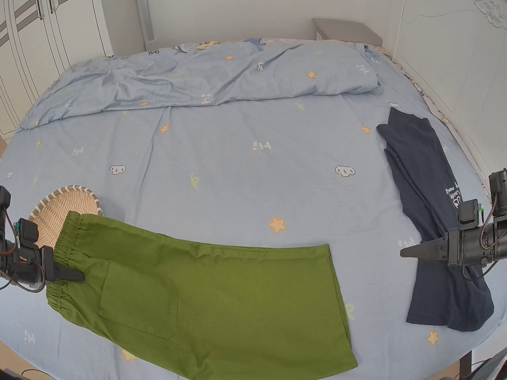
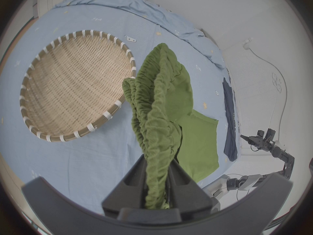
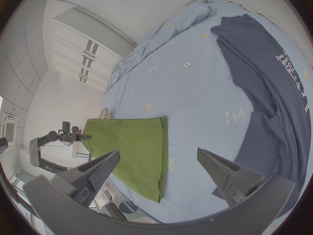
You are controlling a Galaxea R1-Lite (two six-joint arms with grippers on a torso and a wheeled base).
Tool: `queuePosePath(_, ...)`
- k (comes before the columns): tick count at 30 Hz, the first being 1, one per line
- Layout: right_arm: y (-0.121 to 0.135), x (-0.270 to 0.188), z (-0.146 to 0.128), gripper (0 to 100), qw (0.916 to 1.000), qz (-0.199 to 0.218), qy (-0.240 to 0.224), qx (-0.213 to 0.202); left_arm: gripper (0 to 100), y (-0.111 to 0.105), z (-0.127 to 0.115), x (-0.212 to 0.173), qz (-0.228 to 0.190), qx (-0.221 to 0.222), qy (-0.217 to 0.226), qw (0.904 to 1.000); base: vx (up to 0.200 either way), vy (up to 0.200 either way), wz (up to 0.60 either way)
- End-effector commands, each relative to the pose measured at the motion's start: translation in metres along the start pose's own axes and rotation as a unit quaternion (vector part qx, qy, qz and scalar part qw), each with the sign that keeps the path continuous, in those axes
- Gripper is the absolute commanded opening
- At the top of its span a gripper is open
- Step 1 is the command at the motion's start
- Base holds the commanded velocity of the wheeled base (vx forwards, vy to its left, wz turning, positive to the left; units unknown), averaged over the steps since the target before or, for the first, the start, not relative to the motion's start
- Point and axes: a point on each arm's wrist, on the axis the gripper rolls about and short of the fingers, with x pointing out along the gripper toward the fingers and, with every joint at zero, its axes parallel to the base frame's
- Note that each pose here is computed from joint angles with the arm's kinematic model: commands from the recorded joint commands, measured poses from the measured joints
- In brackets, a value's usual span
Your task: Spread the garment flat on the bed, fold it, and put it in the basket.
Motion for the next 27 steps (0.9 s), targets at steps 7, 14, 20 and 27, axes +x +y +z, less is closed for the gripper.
queuePosePath(7, 0.008, 0.004, -0.002, 100, 0.9997, -0.012, 0.004, -0.019, 0, -0.056, 0.021, -0.01, 0.072, 0.097, 0.017, 0.9925, 0.0, 0.0, 0.0)
queuePosePath(14, 0.009, 0.007, -0.005, 100, 0.9995, -0.019, 0.011, -0.02, 0, -0.103, 0.022, -0.015, 0.029, 0.119, 0.053, 0.991, 0.0, 0.0, 0.0)
queuePosePath(20, 0.01, 0.01, -0.008, 100, 0.9991, -0.031, 0.017, -0.024, 0, -0.133, 0.021, -0.002, 0.023, 0.147, 0.078, 0.9858, 0.0, 0.0, 0.0)
queuePosePath(27, 0.01, 0.012, -0.009, 100, 0.9987, -0.039, 0.021, -0.024, 0, -0.172, 0.009, 0.023, 0.029, 0.164, 0.109, 0.98, 0.0, 0.0, 0.0)
